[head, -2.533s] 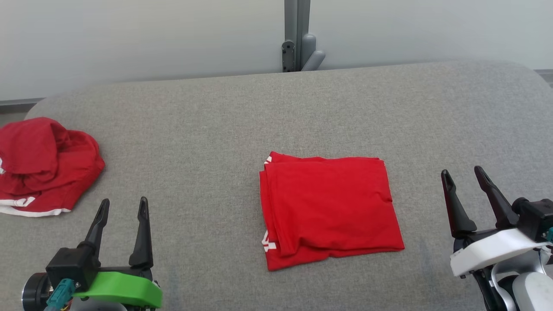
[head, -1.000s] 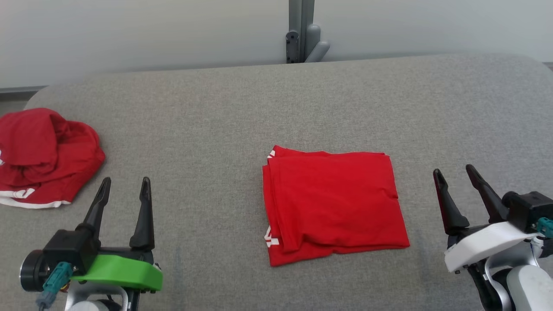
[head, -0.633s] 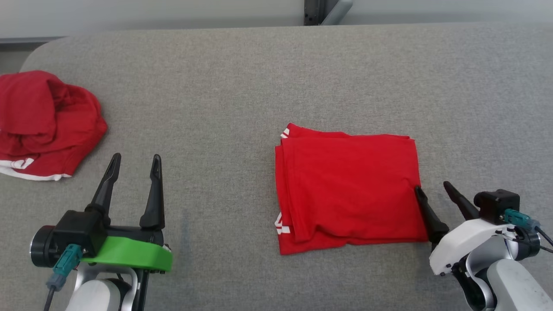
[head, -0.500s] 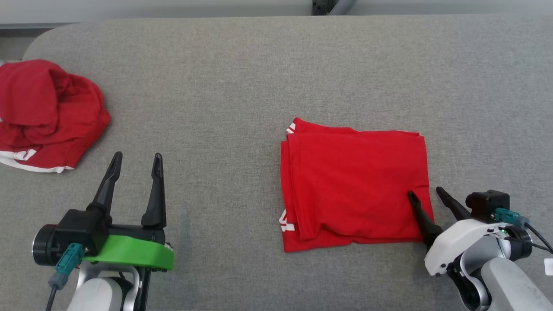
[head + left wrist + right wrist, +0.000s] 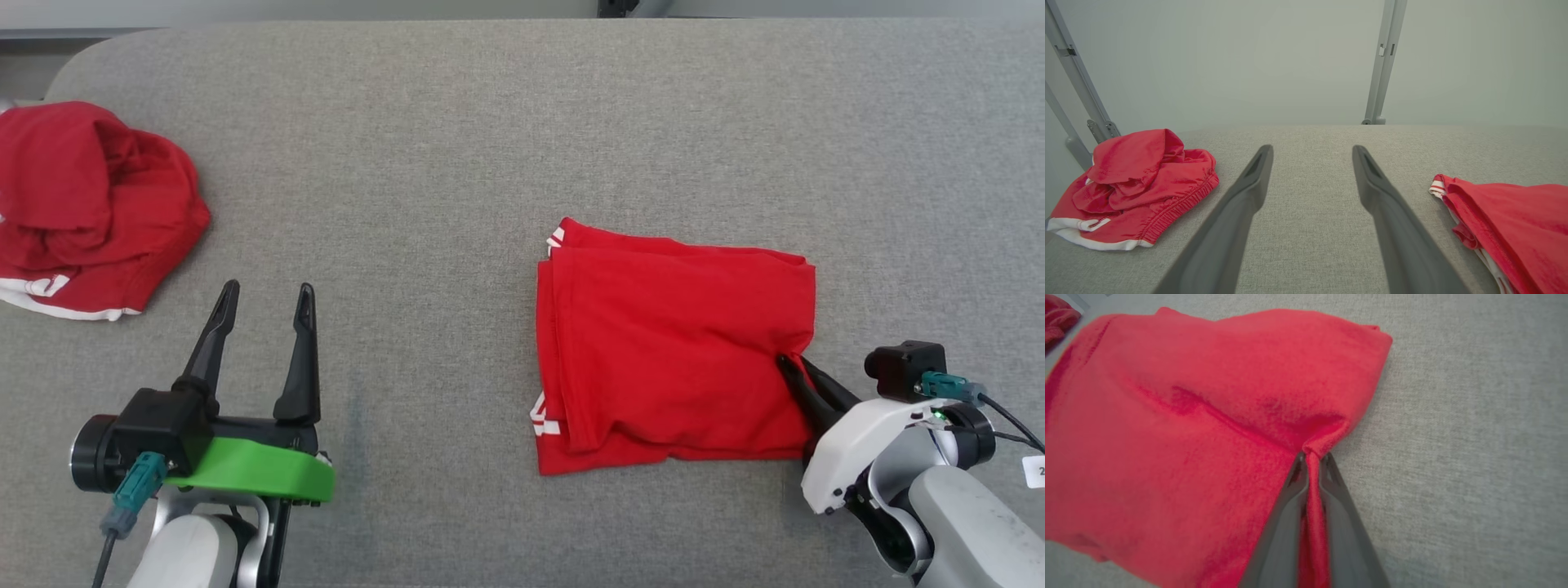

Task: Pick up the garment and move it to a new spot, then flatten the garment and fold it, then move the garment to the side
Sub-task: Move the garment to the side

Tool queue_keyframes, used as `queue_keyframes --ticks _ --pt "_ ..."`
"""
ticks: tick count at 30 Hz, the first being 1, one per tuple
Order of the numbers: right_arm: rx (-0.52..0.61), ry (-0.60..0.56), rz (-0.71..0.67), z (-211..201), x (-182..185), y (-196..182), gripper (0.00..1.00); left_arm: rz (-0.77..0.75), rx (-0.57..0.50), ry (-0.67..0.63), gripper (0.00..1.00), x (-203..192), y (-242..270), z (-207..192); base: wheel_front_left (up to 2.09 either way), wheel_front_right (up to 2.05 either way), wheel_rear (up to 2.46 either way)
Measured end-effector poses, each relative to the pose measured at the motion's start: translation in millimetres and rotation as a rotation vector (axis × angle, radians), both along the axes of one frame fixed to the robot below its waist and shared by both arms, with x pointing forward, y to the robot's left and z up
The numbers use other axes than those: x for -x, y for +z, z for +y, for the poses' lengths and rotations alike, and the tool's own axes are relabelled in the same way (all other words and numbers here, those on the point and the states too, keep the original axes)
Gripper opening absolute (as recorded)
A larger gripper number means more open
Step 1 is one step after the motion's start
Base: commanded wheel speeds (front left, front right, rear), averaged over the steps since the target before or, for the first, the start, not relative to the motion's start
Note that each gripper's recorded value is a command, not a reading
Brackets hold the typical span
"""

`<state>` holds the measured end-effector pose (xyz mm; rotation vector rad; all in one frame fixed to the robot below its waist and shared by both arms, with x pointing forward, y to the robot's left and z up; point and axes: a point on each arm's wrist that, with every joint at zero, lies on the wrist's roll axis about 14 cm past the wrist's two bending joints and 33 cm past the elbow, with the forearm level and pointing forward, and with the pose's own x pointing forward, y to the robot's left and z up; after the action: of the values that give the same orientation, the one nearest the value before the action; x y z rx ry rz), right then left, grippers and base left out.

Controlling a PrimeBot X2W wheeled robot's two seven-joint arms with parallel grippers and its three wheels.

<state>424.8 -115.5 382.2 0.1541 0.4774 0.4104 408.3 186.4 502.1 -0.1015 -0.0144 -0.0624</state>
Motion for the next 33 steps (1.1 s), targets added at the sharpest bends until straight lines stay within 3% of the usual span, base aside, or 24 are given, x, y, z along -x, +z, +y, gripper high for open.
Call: queue_keyframes --ticks 9,19,27,33 --pt "0.046 0.005 -0.081 -21.8 8.8 23.3 0.00 -0.022 0.001 -0.085 1.00 -12.0 7.1 -24.6 0.00 0.00 0.00" --pt "0.115 -0.083 -0.120 -69.1 24.2 41.7 0.00 -0.024 0.000 -0.275 1.00 -35.0 11.5 -83.3 0.00 0.00 0.00" --pt "0.251 -0.108 -0.220 -117.8 -8.9 67.4 0.00 -0.063 -0.004 -0.424 1.00 -66.3 17.8 -129.7 0.00 0.00 0.00" --pt "0.409 -0.173 -0.241 -188.2 -34.3 76.5 0.00 -0.055 -0.012 -0.504 1.00 -86.5 3.9 -151.9 0.00 0.00 0.00"
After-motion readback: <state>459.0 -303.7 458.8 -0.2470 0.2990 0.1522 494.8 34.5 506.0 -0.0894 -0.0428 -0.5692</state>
